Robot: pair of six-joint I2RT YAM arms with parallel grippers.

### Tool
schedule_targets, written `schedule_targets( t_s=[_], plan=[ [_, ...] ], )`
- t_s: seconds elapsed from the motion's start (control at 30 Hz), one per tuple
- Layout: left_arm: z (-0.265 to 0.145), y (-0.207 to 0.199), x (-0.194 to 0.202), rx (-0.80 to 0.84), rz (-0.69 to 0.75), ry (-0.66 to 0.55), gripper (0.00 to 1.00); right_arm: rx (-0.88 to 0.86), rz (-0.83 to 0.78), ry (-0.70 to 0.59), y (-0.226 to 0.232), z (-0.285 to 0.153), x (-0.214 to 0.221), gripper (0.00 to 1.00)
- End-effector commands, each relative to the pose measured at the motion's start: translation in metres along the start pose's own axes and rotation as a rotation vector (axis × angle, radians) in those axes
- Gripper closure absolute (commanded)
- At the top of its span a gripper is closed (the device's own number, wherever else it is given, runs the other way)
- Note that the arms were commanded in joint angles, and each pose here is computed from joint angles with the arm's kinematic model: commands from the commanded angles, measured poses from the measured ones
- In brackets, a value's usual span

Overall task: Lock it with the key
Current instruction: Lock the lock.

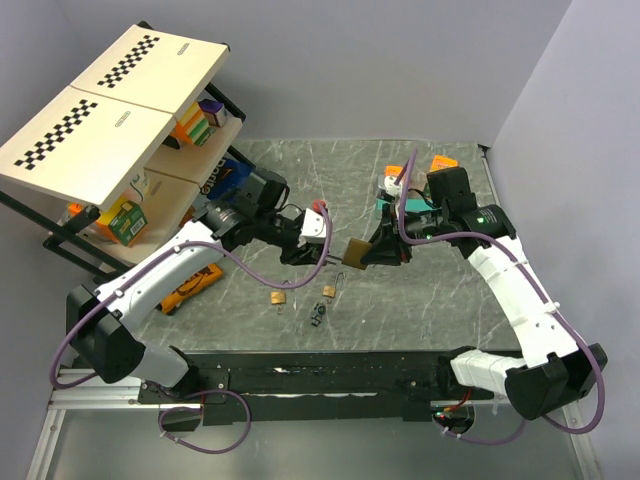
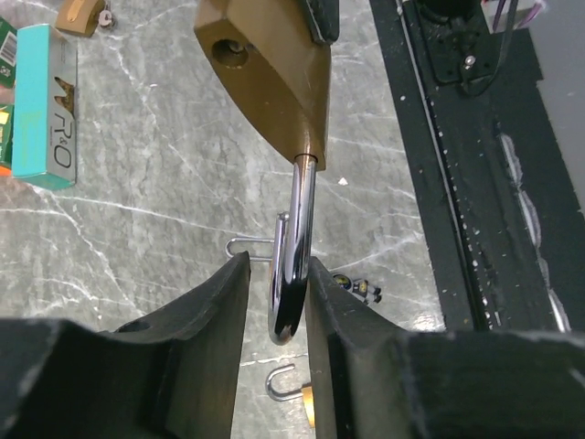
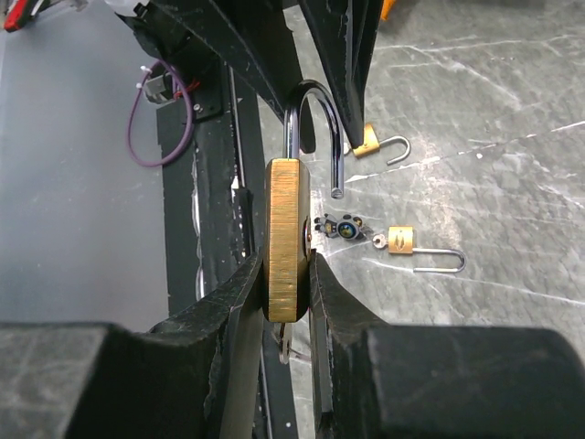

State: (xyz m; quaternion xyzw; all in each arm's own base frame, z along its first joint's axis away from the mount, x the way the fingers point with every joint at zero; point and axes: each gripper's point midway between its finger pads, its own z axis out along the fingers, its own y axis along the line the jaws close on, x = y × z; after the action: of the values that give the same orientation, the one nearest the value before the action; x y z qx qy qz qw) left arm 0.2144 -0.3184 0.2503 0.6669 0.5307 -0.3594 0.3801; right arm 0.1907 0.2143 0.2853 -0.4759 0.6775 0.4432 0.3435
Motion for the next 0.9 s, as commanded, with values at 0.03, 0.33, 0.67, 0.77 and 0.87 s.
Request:
schedule_targets(
  t_s=[0.03, 0.33, 0.67, 0.77, 0.87],
  plan=[
    [-0.005, 0.003, -0.005, -0.032, 0.084, 0.004, 0.61, -0.024, -0.111, -0.064, 0.015, -0.005, -0.016, 1.00],
    [-0.002, 0.003, 0.004, -0.033, 0.103, 0.022, 0.59, -0.021, -0.089, -0.075, 0.018, -0.005, -0.014, 1.00],
    [0.002, -0.002, 0.006, -0.011, 0.119, 0.015, 0.60, -0.012, -0.072, -0.098, 0.018, -0.005, -0.016, 1.00],
    [0.003, -0.005, 0.005, -0.002, 0.117, 0.000, 0.62, -0.014, -0.061, -0.099, 0.018, -0.005, -0.017, 1.00],
    [0.005, -0.009, 0.004, 0.006, 0.120, -0.011, 0.64, -0.012, -0.059, -0.099, 0.018, -0.005, -0.017, 1.00]
  ],
)
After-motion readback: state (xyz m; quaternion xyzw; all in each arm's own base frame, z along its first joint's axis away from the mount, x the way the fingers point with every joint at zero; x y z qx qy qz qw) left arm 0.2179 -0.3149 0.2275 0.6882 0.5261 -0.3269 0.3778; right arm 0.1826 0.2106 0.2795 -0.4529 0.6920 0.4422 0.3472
